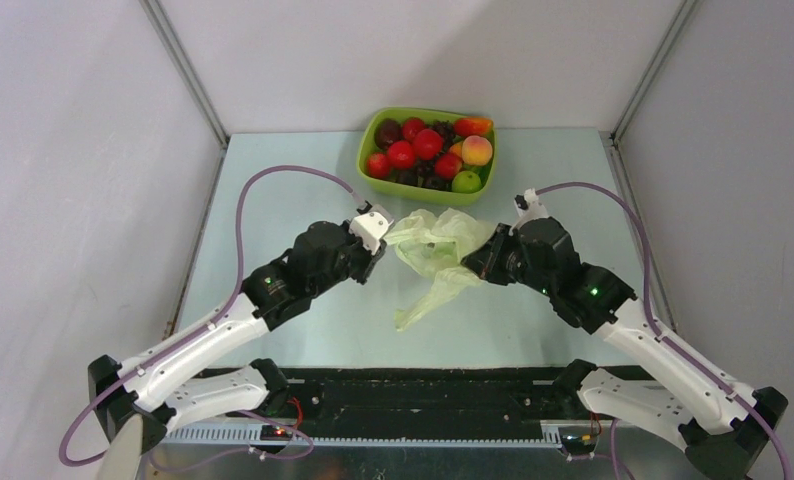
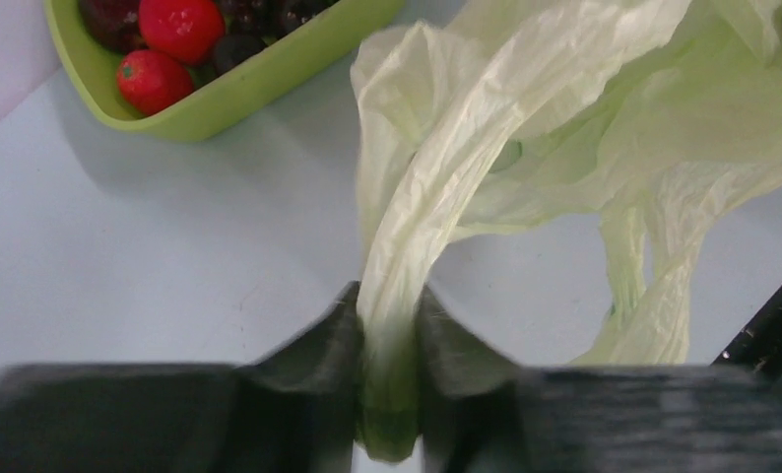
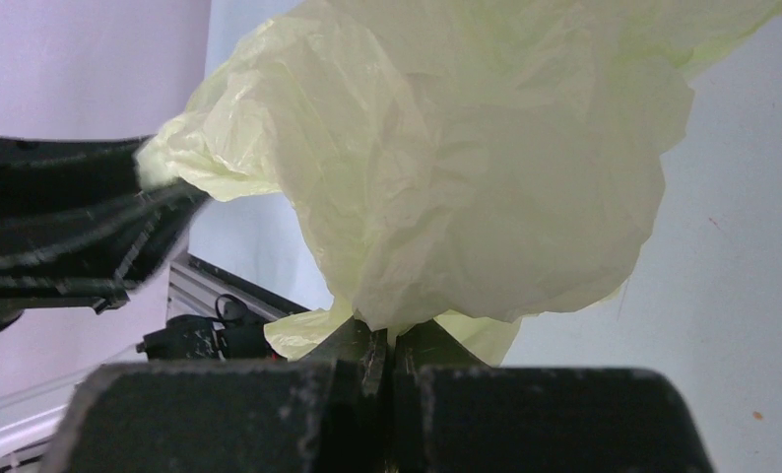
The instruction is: Place the fake fruits into the plastic bag and tie a complex knot
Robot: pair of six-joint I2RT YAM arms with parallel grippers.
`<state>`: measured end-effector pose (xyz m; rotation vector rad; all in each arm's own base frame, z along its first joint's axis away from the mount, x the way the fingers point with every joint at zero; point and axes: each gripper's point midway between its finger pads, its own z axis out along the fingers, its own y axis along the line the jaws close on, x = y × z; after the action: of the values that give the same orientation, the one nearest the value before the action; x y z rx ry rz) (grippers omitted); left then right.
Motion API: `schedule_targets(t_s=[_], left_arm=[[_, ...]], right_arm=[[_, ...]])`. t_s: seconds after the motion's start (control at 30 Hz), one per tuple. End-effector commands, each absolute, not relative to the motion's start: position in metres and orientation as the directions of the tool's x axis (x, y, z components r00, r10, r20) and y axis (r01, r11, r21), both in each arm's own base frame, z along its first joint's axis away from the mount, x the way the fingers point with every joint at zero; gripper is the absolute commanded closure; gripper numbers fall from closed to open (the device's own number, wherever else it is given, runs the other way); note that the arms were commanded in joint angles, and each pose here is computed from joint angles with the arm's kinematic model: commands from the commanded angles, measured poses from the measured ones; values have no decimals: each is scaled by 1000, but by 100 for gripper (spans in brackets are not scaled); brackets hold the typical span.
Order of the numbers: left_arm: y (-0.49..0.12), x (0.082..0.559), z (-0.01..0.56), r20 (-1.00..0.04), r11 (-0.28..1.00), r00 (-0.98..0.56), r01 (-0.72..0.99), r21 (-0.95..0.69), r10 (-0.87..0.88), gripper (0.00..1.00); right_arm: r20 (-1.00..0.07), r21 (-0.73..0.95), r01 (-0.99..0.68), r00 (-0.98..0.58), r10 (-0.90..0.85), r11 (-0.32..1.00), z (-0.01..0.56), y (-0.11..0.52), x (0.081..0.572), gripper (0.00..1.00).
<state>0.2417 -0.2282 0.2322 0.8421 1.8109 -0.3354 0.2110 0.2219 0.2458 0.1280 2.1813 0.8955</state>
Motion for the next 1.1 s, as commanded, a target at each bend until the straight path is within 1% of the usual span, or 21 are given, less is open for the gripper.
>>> schedule_targets(t_s=[0.0, 0.07, 0.17, 0.23, 0.27, 0.3, 0.33, 0.37, 0.4, 0.43, 0.47, 0.5, 0.53, 0.6, 0.7, 0.73, 0.83, 0.93, 1.07], left_arm=[[-234, 239, 256, -926, 695, -135, 700, 164, 354, 93], [-235, 235, 255, -927, 685, -132, 712, 158, 351, 99], [-237, 226, 254, -929, 656, -128, 741, 142, 346, 100], [-241, 219, 252, -928, 628, -134, 768, 123, 346, 100], [-245, 213, 249, -926, 602, -148, 792, 100, 348, 100], [-248, 211, 252, -928, 592, -152, 801, 86, 341, 100], [-249, 210, 250, -924, 600, -186, 798, 56, 334, 100], [-253, 212, 254, -924, 605, -204, 795, 36, 323, 100], [-254, 210, 252, -917, 615, -244, 789, 3, 317, 100], [-259, 213, 257, -912, 624, -271, 781, -21, 307, 100], [-258, 211, 253, -893, 643, -332, 763, -65, 304, 100], [-262, 215, 259, -888, 660, -357, 747, -84, 291, 100], [-261, 213, 254, -862, 683, -421, 720, -127, 284, 100], [-264, 213, 254, -828, 714, -500, 674, -187, 255, 100], [-273, 208, 253, -775, 729, -598, 621, -289, 203, 100], [-276, 206, 252, -765, 723, -614, 617, -310, 196, 100], [-287, 198, 249, -725, 697, -666, 604, -386, 176, 100], [-289, 199, 247, -720, 701, -676, 591, -399, 160, 100], [-286, 207, 251, -738, 728, -662, 569, -383, 129, 100]], right_arm=[[-660, 605, -228, -679, 321, 763, 258, 218, 212, 100], [-677, 586, -237, -668, 308, 775, 257, 215, 213, 100], [-700, 547, -232, -653, 288, 804, 253, 206, 216, 99], [-716, 511, -204, -639, 282, 835, 248, 196, 221, 91], [-728, 489, -182, -624, 284, 853, 246, 189, 225, 82], [-735, 465, -171, -622, 270, 869, 243, 184, 225, 75], [-747, 440, -150, -608, 269, 885, 241, 177, 228, 60], [-758, 411, -152, -605, 244, 899, 239, 172, 228, 54], [-764, 390, -140, -602, 234, 910, 238, 168, 230, 45], [-772, 355, -123, -598, 216, 927, 239, 159, 230, 42], [-775, 338, -111, -596, 210, 935, 240, 155, 230, 35], [-782, 311, -95, -592, 197, 946, 243, 147, 229, 32], [-787, 304, -91, -585, 196, 948, 247, 144, 227, 27], [-802, 303, -88, -561, 204, 949, 257, 136, 224, 21], [-819, 368, -127, -513, 257, 921, 279, 135, 215, 18], [-819, 387, -143, -507, 268, 911, 283, 137, 213, 19], [-823, 480, -269, -467, 323, 835, 312, 156, 201, 23], [-823, 524, -343, -438, 361, 779, 328, 172, 193, 26], [-843, 509, -413, -415, 342, 755, 333, 201, 178, 26]])
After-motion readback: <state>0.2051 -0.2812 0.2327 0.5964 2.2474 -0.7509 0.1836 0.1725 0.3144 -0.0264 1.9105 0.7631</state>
